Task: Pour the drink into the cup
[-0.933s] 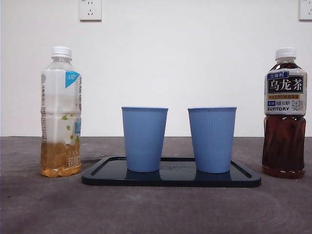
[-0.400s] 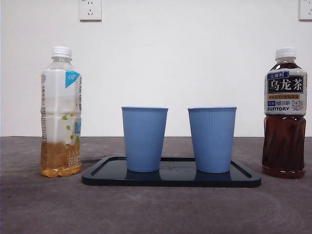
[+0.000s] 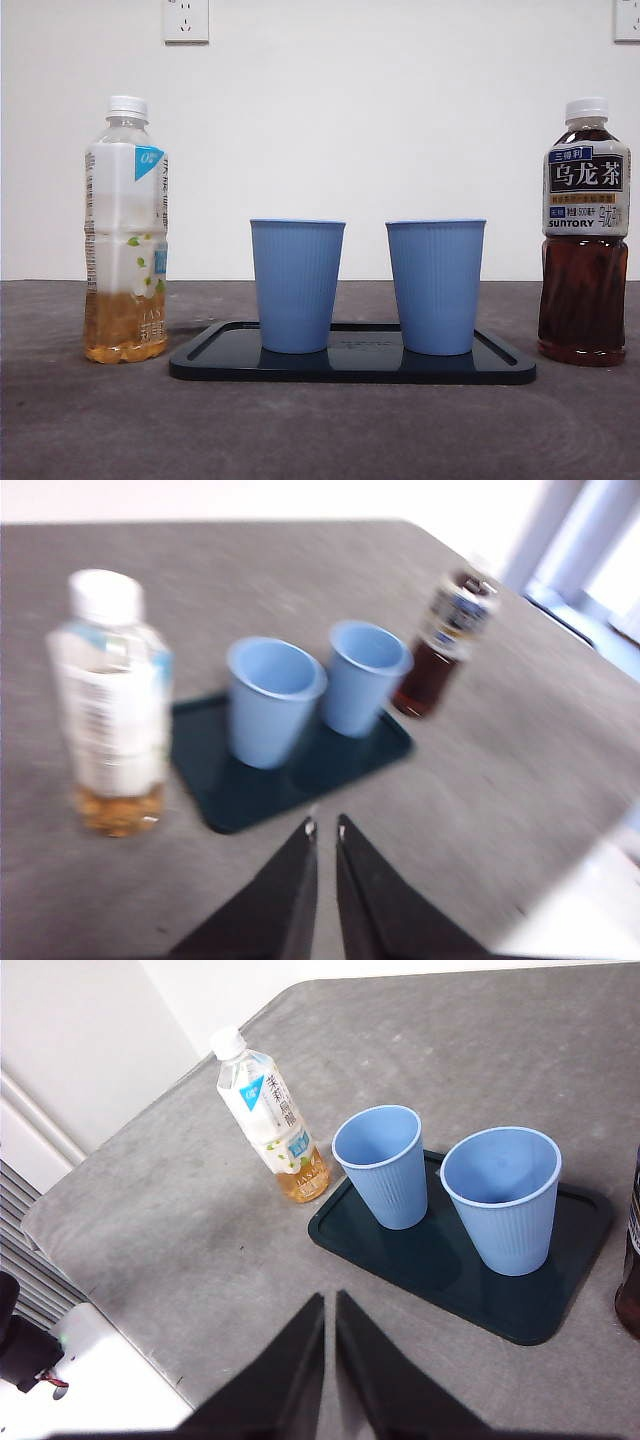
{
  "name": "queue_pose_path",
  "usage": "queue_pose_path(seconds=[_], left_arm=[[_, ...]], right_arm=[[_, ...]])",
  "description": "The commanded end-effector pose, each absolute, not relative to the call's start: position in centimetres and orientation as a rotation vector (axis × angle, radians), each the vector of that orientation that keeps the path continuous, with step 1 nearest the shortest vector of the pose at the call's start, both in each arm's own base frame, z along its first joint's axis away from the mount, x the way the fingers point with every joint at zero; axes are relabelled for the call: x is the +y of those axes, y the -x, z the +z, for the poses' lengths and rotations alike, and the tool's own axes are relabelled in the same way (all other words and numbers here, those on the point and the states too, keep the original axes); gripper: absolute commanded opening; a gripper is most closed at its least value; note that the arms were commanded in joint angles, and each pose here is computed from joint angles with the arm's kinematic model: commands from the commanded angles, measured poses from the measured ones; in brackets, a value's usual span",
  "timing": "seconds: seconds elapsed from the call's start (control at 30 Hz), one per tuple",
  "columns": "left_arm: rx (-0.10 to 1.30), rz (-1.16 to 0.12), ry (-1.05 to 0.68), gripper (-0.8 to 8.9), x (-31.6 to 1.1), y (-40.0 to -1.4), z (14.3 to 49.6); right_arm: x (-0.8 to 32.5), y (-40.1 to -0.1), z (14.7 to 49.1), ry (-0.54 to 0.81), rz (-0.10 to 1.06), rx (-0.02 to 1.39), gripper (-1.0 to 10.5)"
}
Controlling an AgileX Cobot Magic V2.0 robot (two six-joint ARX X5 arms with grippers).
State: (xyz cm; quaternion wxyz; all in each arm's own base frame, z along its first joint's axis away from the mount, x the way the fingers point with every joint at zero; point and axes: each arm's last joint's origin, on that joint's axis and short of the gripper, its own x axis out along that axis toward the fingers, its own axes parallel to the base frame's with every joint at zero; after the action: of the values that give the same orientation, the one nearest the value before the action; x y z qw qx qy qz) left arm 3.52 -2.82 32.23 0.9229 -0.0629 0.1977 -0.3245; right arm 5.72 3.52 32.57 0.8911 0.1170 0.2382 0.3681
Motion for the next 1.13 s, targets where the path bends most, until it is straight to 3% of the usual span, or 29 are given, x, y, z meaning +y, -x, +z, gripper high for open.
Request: queue_pose_path(seconds=[0.03,0.33,0.7,0.87,1.13], left_arm=[[0.384,-0.568,0.151,0.28,-2.6,-4.0,31.8],[0.261,-0.201,0.219,0.28,-1.2,-7.1,25.7],[0.247,-0.125,0.184,0.28,-0.9,-9.0,16.2],[0.248,-0.045,0.105,0.28,-0.5,-9.2,15.2],[0.181,-0.041,0.017,0.28,-0.5,-9.5,14.9]], right_arm=[[3.5,-5.6,33.0,-0.247,0.772,0.476,0.1],[3.5,-5.6,33.0,-0.247,0.772,0.476,0.1],[3.5,-5.6,33.0,-0.247,0.772,0.476,0.1],[3.5,-5.6,33.0,-0.247,0.772,0.476,0.1],[3.5,-5.6,33.0,-0.247,0.772,0.476,0.1]])
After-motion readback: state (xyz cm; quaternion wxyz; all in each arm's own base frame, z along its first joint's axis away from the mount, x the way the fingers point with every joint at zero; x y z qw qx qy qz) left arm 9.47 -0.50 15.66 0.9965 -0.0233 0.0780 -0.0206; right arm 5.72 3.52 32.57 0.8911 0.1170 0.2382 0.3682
